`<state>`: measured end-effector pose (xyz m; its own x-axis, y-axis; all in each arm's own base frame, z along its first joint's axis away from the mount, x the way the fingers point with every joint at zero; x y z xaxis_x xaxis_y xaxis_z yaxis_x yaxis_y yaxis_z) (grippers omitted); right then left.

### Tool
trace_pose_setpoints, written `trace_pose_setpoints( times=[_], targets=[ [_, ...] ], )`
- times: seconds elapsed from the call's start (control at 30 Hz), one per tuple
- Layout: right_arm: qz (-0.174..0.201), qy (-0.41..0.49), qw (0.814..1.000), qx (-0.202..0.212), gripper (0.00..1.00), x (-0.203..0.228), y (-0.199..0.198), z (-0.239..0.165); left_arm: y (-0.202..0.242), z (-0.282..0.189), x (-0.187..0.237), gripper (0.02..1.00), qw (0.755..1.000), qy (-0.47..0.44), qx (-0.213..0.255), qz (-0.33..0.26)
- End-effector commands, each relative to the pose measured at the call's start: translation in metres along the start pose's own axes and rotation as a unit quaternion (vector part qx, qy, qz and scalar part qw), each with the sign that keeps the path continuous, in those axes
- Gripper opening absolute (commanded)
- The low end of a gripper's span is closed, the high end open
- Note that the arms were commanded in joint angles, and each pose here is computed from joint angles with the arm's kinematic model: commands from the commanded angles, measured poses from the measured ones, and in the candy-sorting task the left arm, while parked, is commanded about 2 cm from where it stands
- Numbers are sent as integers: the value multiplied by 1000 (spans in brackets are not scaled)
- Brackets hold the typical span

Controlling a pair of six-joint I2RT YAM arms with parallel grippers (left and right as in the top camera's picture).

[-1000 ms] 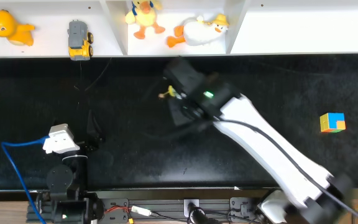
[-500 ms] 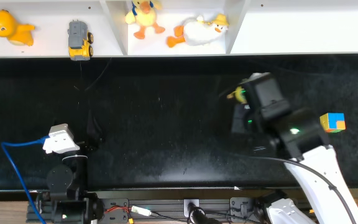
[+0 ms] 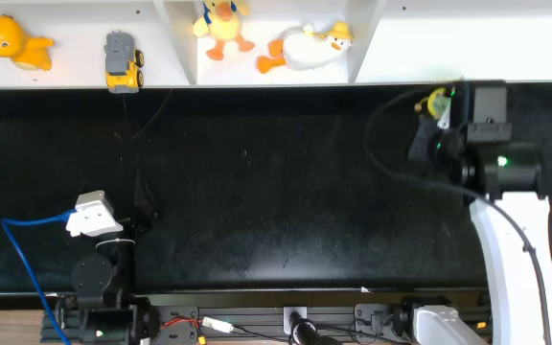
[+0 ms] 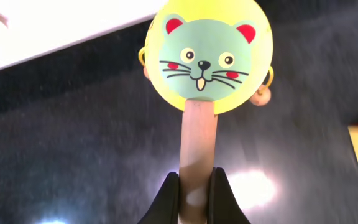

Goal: Store Toys

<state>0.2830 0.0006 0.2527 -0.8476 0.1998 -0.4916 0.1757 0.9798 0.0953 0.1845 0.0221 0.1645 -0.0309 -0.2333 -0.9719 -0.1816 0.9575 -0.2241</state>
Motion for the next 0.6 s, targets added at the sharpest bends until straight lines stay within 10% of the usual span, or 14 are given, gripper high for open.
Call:
trace_pose_setpoints(
  times=[0.03,0.6],
  targets=[
    [-75,8,995,-60,45,-11,7,24,2,0,1,998,1000,-5,-5,-6],
    [-166,-5,984,-72,45,-50,10,97,2,0,1,998,1000,-4,-5,-6]
  ],
)
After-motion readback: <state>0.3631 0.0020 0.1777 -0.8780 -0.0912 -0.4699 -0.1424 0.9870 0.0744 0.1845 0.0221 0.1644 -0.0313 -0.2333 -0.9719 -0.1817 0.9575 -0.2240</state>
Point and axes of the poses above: each gripper's point midway between its finger pads, its own z axis out along the fingers, its own y axis along the line the jaws close on, x = y × z, the point moved 6 cm from there along -z, back along the fingers, and after that the axes turned 4 degrees about -z, right-handed, at the moved point
